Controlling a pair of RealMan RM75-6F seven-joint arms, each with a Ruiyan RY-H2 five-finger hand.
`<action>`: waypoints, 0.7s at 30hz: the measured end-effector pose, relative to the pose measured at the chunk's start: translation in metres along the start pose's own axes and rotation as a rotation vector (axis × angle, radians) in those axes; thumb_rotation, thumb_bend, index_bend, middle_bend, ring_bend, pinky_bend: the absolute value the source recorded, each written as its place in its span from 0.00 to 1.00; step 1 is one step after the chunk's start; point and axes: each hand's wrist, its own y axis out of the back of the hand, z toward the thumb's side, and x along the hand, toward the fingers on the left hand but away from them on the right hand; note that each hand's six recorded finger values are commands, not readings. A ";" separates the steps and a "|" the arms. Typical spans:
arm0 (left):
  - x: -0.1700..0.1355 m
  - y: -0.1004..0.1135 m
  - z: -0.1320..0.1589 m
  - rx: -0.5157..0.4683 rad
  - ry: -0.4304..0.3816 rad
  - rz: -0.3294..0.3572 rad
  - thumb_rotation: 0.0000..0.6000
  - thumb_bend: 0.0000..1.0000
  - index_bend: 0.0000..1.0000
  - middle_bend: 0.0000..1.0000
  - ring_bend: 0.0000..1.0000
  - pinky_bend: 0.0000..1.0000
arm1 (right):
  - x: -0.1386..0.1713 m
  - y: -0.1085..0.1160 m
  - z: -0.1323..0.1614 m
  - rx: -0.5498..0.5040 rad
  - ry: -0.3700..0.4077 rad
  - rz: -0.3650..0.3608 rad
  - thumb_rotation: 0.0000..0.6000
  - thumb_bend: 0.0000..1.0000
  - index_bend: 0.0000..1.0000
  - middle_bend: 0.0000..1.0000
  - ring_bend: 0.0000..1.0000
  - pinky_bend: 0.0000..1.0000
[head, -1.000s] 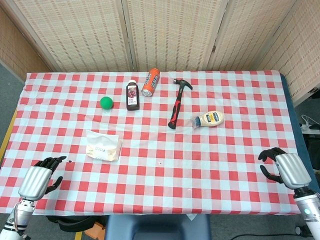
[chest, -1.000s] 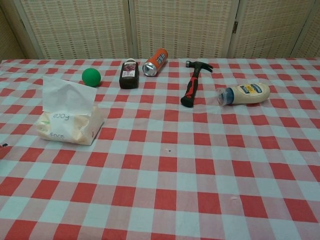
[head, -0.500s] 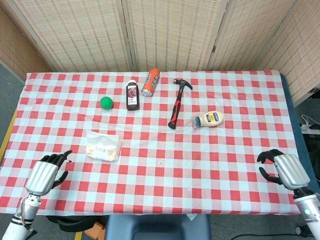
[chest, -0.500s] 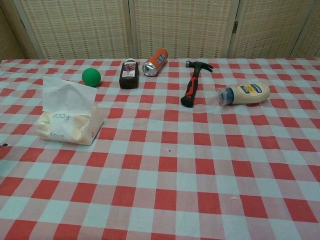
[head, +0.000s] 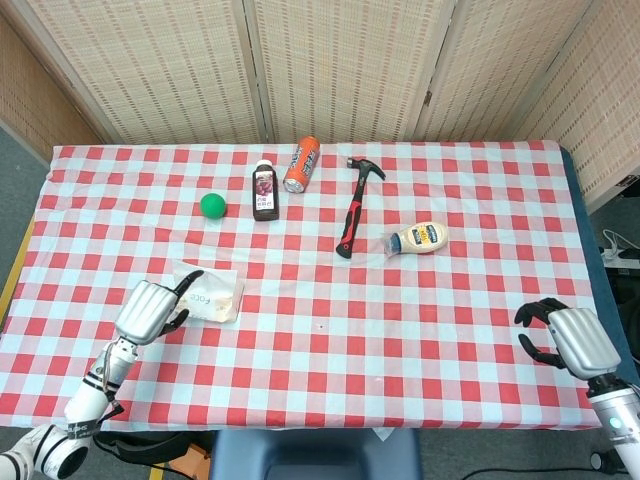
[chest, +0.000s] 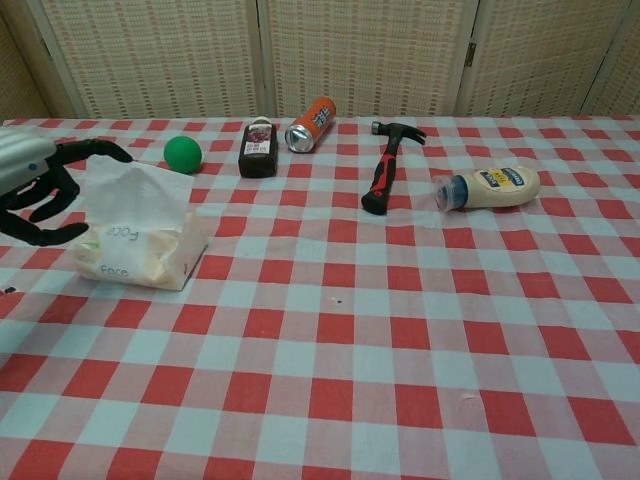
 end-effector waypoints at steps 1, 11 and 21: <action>0.005 -0.003 0.002 0.000 -0.002 -0.011 1.00 0.37 0.14 0.81 0.83 0.96 | 0.000 0.000 0.000 0.001 -0.001 0.002 1.00 0.30 0.48 0.50 0.36 0.67; 0.055 -0.017 0.022 0.035 0.000 -0.034 1.00 0.37 0.10 0.81 0.83 0.97 | -0.001 -0.001 0.000 -0.001 -0.004 0.016 1.00 0.30 0.48 0.50 0.37 0.67; 0.059 -0.014 0.027 0.018 0.004 -0.016 1.00 0.46 0.71 0.94 0.87 0.99 | -0.001 0.002 -0.001 -0.010 -0.005 0.009 1.00 0.30 0.48 0.50 0.37 0.67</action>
